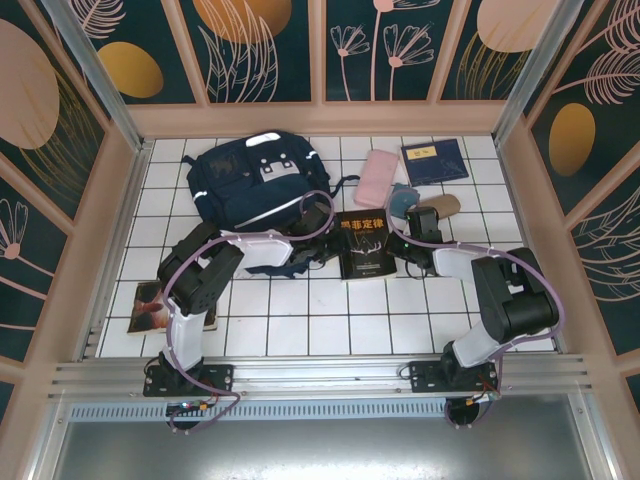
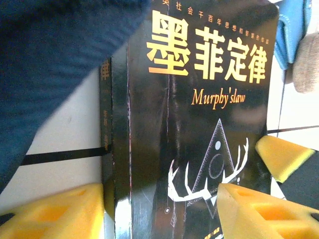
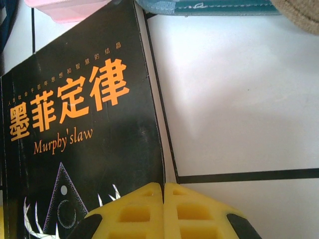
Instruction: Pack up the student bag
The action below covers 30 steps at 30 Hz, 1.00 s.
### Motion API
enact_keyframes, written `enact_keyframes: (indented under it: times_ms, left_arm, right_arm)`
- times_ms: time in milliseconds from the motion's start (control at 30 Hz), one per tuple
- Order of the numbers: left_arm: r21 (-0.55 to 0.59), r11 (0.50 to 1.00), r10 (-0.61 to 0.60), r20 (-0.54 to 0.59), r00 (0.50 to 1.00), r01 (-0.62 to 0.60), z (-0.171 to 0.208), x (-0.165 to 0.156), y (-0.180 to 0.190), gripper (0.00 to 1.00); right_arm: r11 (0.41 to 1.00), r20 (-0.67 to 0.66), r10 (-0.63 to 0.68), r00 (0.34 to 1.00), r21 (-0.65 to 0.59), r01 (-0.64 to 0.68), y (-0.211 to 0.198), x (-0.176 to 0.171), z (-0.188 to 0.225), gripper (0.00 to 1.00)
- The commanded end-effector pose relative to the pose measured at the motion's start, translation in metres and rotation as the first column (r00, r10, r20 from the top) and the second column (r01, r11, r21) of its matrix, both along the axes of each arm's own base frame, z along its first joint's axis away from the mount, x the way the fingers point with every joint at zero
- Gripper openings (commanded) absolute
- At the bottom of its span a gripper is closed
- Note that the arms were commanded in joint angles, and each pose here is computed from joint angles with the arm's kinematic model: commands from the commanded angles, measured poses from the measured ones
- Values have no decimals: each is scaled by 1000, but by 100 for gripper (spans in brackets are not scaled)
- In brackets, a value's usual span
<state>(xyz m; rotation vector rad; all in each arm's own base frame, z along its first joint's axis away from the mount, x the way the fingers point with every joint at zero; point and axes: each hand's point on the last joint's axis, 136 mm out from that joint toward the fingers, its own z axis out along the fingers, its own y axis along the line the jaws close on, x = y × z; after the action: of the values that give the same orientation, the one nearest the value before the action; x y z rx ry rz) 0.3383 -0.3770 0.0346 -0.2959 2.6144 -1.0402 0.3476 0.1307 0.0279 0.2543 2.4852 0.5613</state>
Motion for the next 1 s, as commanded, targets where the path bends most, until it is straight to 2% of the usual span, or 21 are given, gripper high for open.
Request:
enact_keyframes:
  times_ms: [0, 167, 300, 533, 633, 733, 800, 900, 967]
  left_arm:
    - [-254, 962, -65, 128, 990, 96, 42, 1, -37, 61]
    - [-390, 908, -48, 262, 964, 151, 90, -3, -39, 60]
    - [-436, 881, -44, 308, 950, 182, 103, -9, -36, 60]
    - [-391, 907, -52, 260, 964, 154, 84, -4, -38, 57]
    - [-408, 903, -29, 257, 966, 135, 80, -2, -36, 55]
    - [-348, 930, -41, 210, 977, 114, 63, 4, -40, 56]
    - [-340, 932, -63, 200, 978, 129, 58, 6, -46, 56]
    - [-371, 919, -61, 197, 978, 132, 57, 7, -51, 54]
    - [-354, 926, -66, 191, 979, 132, 54, 7, -51, 49]
  right_arm:
    - [999, -215, 47, 975, -2, -48, 4, -45, -47, 6]
    - [998, -224, 56, 973, 4, -56, 6, -46, -50, 6]
    - [998, -226, 59, 972, 6, -59, 6, -46, -50, 6]
    - [998, -221, 56, 974, 6, -56, 6, -46, -48, 6]
    - [998, -220, 55, 974, 5, -56, 5, -46, -48, 6]
    - [998, -218, 55, 975, 7, -54, 5, -47, -47, 6]
    - [998, -215, 59, 975, 13, -57, 7, -46, -46, 6]
    - [998, -218, 59, 974, 12, -58, 7, -47, -47, 6]
    - [998, -216, 57, 975, 11, -56, 6, -47, -46, 6]
